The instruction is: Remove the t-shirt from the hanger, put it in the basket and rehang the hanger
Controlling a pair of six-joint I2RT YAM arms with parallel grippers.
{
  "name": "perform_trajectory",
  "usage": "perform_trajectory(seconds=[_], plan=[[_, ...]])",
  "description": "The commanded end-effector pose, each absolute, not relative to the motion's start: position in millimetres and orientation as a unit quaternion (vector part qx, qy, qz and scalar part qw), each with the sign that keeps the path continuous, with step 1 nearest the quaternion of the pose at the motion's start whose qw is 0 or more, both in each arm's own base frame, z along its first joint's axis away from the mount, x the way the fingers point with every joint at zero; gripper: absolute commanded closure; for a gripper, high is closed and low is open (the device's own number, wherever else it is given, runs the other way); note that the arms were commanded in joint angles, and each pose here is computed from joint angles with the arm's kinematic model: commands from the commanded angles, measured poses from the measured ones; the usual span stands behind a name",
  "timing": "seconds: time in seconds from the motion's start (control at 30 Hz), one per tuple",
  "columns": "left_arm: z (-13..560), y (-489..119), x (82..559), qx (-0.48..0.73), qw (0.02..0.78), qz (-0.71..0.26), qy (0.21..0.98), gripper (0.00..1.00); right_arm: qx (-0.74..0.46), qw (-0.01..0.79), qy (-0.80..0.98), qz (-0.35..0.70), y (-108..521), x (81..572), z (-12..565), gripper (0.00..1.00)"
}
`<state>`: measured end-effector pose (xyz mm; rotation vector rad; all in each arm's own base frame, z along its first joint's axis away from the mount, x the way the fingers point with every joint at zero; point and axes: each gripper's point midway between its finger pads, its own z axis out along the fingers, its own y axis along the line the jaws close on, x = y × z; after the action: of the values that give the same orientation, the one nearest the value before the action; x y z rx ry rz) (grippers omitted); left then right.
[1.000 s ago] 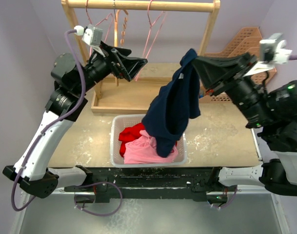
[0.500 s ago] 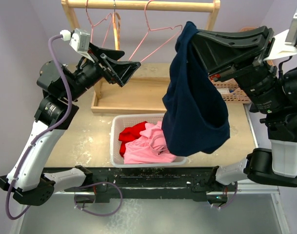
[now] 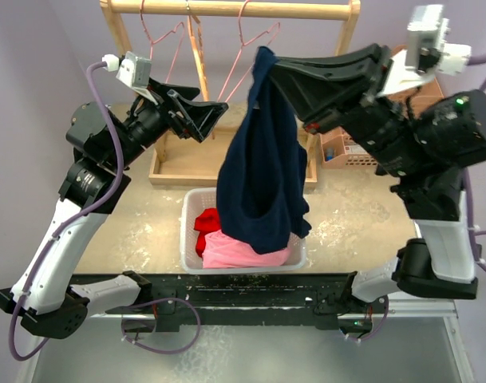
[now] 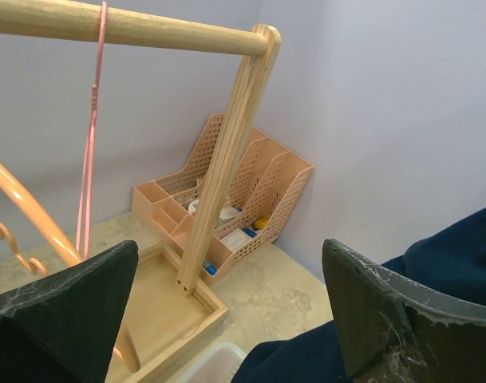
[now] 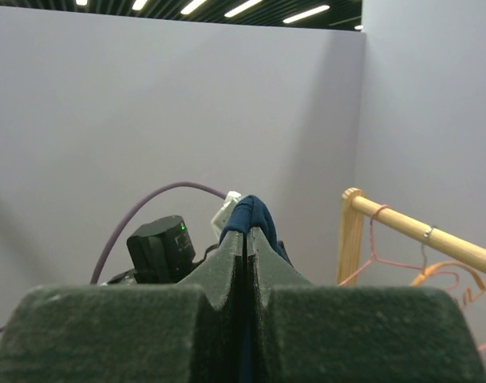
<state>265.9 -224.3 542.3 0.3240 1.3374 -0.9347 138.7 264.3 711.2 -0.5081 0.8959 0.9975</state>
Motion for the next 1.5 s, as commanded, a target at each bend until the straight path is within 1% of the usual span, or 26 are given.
perform_trajectory(seconds=[0.0, 0.37, 0.5, 0.63, 0.73, 0.77, 0.8, 0.83, 1.03, 1.2, 1.37, 1.47], plan=[[555.3, -214.3, 261.5, 0.136, 0.697, -0.406, 0.575, 0.01, -0.248, 0.739, 0.383, 0.495, 293.9, 134.0, 724.2, 1.00], [556.8, -201.1, 259.6, 0.119, 0.713, -0.386, 0.573, 0.01, -0.274, 0.716, 0.358, 0.533, 330.3, 129.7, 718.8, 1.00], [551.7, -203.6, 261.4, 0.122, 0.709, -0.387, 0.577, 0.01, -0.284, 0.698, 0.378, 0.538, 341.2, 131.3, 701.1, 1.00], [547.8, -205.1, 260.6, 0.125, 0.706, -0.389, 0.578, 0.01, -0.264, 0.695, 0.403, 0.534, 327.1, 133.7, 675.9, 1.00], [545.7, -206.0, 260.3, 0.127, 0.704, -0.391, 0.579, 0.01, -0.239, 0.692, 0.438, 0.522, 314.5, 141.3, 640.8, 1.00], [544.5, -206.6, 260.2, 0.129, 0.704, -0.391, 0.579, 0.01, -0.234, 0.683, 0.464, 0.513, 316.9, 147.9, 616.1, 1.00], [544.2, -207.1, 259.1, 0.131, 0.703, -0.393, 0.579, 0.01, -0.221, 0.687, 0.468, 0.511, 305.6, 147.2, 613.4, 1.00], [542.3, -208.2, 258.5, 0.134, 0.701, -0.395, 0.579, 0.01, -0.214, 0.681, 0.492, 0.499, 305.0, 153.2, 589.5, 1.00], [529.2, -216.2, 251.6, 0.162, 0.689, -0.406, 0.578, 0.01, -0.129, 0.655, 0.584, 0.461, 262.7, 167.3, 503.2, 1.00], [517.5, -214.8, 244.0, 0.168, 0.683, -0.409, 0.582, 0.01, -0.086, 0.611, 0.668, 0.416, 244.4, 175.6, 426.5, 1.00], [504.7, -216.6, 230.6, 0.189, 0.669, -0.420, 0.583, 0.01, -0.082, 0.558, 0.734, 0.378, 249.6, 177.9, 354.6, 1.00], [492.7, -217.9, 223.2, 0.202, 0.655, -0.424, 0.592, 0.01, -0.099, 0.513, 0.783, 0.337, 257.1, 178.2, 300.9, 1.00]])
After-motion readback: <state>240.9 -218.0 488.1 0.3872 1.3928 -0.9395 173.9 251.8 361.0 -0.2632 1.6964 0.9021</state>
